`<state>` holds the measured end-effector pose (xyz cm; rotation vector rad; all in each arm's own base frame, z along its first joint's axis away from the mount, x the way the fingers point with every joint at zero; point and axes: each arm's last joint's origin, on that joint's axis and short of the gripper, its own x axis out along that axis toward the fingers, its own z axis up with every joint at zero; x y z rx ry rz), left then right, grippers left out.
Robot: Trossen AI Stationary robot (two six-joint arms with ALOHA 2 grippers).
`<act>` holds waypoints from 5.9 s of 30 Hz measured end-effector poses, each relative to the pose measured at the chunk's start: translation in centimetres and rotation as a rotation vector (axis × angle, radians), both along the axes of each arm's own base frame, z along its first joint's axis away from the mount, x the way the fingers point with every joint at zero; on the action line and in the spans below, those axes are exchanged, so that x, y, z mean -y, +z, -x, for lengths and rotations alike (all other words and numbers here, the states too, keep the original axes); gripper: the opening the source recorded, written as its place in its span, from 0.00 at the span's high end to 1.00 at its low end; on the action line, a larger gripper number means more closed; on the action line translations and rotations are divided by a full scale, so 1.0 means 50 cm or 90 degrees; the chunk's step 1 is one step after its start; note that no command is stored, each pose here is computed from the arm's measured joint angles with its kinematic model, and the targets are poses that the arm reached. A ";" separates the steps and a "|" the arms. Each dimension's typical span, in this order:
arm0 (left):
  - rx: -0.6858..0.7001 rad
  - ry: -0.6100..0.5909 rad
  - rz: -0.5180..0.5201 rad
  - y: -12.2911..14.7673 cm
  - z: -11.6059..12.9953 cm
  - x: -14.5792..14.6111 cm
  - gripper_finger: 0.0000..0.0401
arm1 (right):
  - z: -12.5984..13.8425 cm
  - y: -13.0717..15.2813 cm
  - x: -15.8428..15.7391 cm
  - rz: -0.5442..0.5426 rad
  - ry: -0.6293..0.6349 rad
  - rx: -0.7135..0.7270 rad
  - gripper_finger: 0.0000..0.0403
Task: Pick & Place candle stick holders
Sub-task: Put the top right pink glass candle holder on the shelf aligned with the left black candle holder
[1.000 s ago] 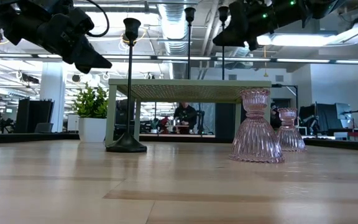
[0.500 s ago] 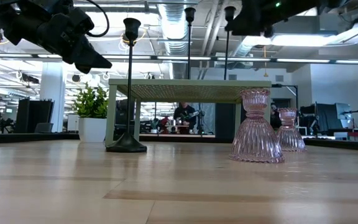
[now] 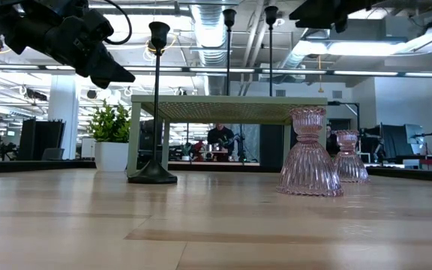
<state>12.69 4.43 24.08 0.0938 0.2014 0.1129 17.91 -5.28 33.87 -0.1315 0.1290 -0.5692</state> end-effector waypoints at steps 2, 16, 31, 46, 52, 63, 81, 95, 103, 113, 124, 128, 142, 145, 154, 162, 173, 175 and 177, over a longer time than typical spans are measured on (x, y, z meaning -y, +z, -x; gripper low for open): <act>0.000 0.000 0.000 0.000 0.000 0.000 0.97 | 0.011 -0.002 -0.003 -0.004 0.000 -0.015 0.46; 0.001 0.000 0.000 0.000 0.000 0.000 0.97 | 0.096 -0.076 -0.033 -0.282 0.038 -0.209 0.79; 0.002 0.000 -0.001 0.001 0.000 0.000 0.97 | 0.078 -0.166 -0.109 -0.258 0.152 -0.291 0.98; 0.002 0.000 -0.001 0.001 0.000 0.000 0.97 | 0.103 -0.266 -0.174 -0.277 0.061 -0.260 1.00; 0.002 0.000 -0.001 0.001 0.000 0.000 0.97 | 0.118 -0.272 -0.204 -0.272 0.063 -0.216 1.00; 0.003 0.000 -0.001 0.001 0.000 0.000 0.97 | 0.160 -0.364 -0.219 -0.344 0.009 -0.152 1.00; 0.003 0.000 -0.001 0.001 0.000 0.000 0.97 | 0.174 -0.427 -0.198 -0.445 -0.065 -0.128 0.75; 0.003 0.000 -0.001 0.001 0.000 0.000 0.97 | 0.134 -0.427 -0.164 -0.392 -0.153 -0.107 0.27; 0.003 0.000 -0.001 0.001 0.000 0.000 0.97 | 0.101 -0.433 -0.154 -0.382 -0.183 -0.084 0.25; 0.003 0.000 -0.001 0.001 0.000 0.000 0.97 | 0.069 -0.455 -0.141 -0.375 -0.220 -0.082 0.25; 0.002 0.000 -0.001 0.001 0.000 0.000 0.97 | 0.037 -0.461 -0.128 -0.324 -0.213 -0.078 0.25; 0.002 0.000 -0.001 0.001 0.000 0.000 0.97 | 0.036 -0.464 -0.122 -0.322 -0.226 -0.082 0.27; 0.002 0.000 -0.001 0.001 0.000 0.000 0.97 | 0.035 -0.463 -0.120 -0.309 -0.233 -0.080 0.67; 0.003 0.001 0.003 0.001 0.000 0.000 0.97 | 0.035 -0.459 -0.122 -0.303 -0.221 -0.086 0.71; 0.003 0.001 0.003 0.001 0.000 0.000 0.97 | 0.059 -0.429 -0.118 -0.295 -0.200 -0.094 0.71; 0.003 0.001 0.003 0.001 0.000 0.000 0.97 | 0.085 -0.324 -0.113 -0.269 -0.219 -0.151 0.71; 0.003 0.001 0.004 0.001 0.000 0.000 0.97 | 0.083 -0.128 -0.112 -0.211 -0.203 -0.140 0.71; 0.003 0.001 0.004 0.001 0.000 0.000 0.97 | 0.068 -0.110 -0.115 -0.198 -0.183 -0.128 0.71; 0.003 0.001 0.004 0.001 0.000 0.000 0.97 | 0.050 -0.096 -0.119 -0.192 -0.155 -0.113 0.71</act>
